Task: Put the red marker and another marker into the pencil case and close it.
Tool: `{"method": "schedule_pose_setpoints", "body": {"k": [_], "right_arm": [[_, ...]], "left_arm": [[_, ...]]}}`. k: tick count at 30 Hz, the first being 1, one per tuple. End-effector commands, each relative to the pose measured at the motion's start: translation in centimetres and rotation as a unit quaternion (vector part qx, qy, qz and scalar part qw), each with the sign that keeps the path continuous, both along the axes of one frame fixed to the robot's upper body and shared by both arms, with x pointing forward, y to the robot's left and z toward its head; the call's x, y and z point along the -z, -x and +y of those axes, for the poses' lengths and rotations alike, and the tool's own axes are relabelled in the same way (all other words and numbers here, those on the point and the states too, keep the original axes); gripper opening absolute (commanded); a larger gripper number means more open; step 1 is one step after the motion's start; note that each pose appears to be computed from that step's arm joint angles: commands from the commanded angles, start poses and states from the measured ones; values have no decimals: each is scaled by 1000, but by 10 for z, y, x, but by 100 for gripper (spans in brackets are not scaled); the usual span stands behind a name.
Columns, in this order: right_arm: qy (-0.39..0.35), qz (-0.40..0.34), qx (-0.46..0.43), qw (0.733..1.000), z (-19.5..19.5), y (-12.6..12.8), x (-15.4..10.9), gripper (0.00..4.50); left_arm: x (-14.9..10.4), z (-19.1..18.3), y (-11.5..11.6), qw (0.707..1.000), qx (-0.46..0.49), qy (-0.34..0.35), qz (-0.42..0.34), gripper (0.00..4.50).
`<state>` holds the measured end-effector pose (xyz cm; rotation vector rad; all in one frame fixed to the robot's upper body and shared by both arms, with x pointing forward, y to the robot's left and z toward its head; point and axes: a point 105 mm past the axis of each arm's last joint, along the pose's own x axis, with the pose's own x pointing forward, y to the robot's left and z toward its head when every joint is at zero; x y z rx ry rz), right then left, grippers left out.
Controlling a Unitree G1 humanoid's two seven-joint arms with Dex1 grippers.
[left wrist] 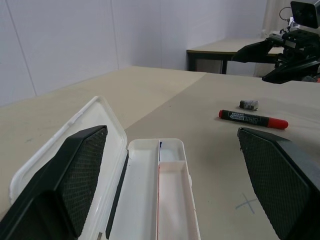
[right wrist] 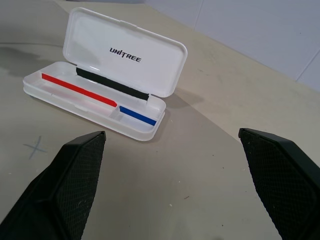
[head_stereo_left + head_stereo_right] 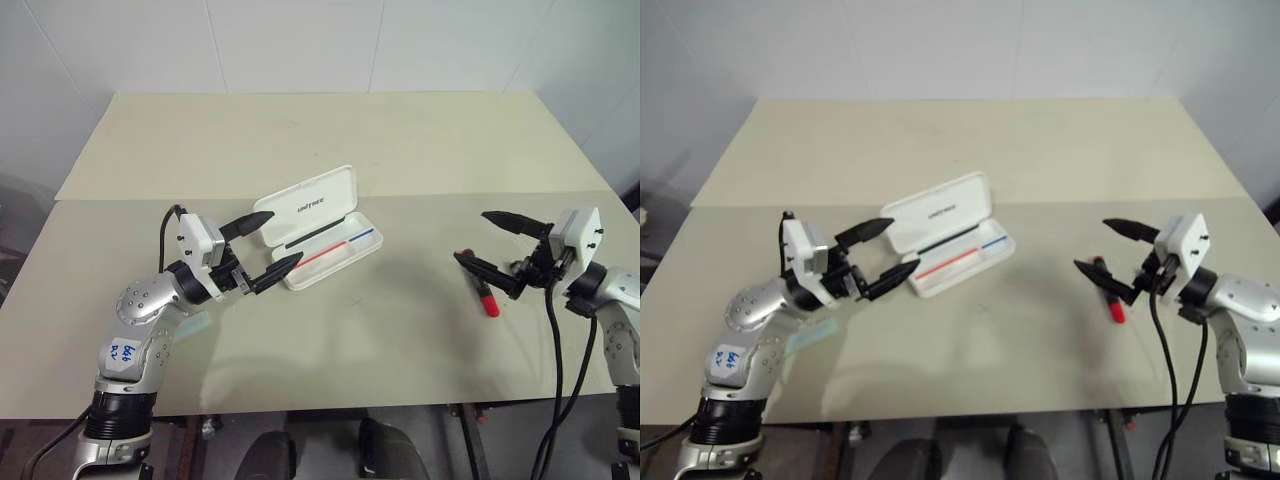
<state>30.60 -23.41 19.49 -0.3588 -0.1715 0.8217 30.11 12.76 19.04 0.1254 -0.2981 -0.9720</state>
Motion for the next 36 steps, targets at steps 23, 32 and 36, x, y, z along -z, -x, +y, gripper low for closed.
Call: {"method": "schedule_pose_setpoints", "body": {"k": [23, 32, 36], "right_arm": [[1, -5, -64, 998, 28, 3, -6, 450], [2, 11, -159, 987, 66, 11, 1, 450], [0, 10, -188, 982, 81, 11, 2, 450]], "left_arm": [[11, -13, 3, 994, 55, -95, 7, 188], [39, -20, -8, 983, 36, -168, 61, 188], [40, -22, -20, 979, 27, -191, 65, 188]]}}
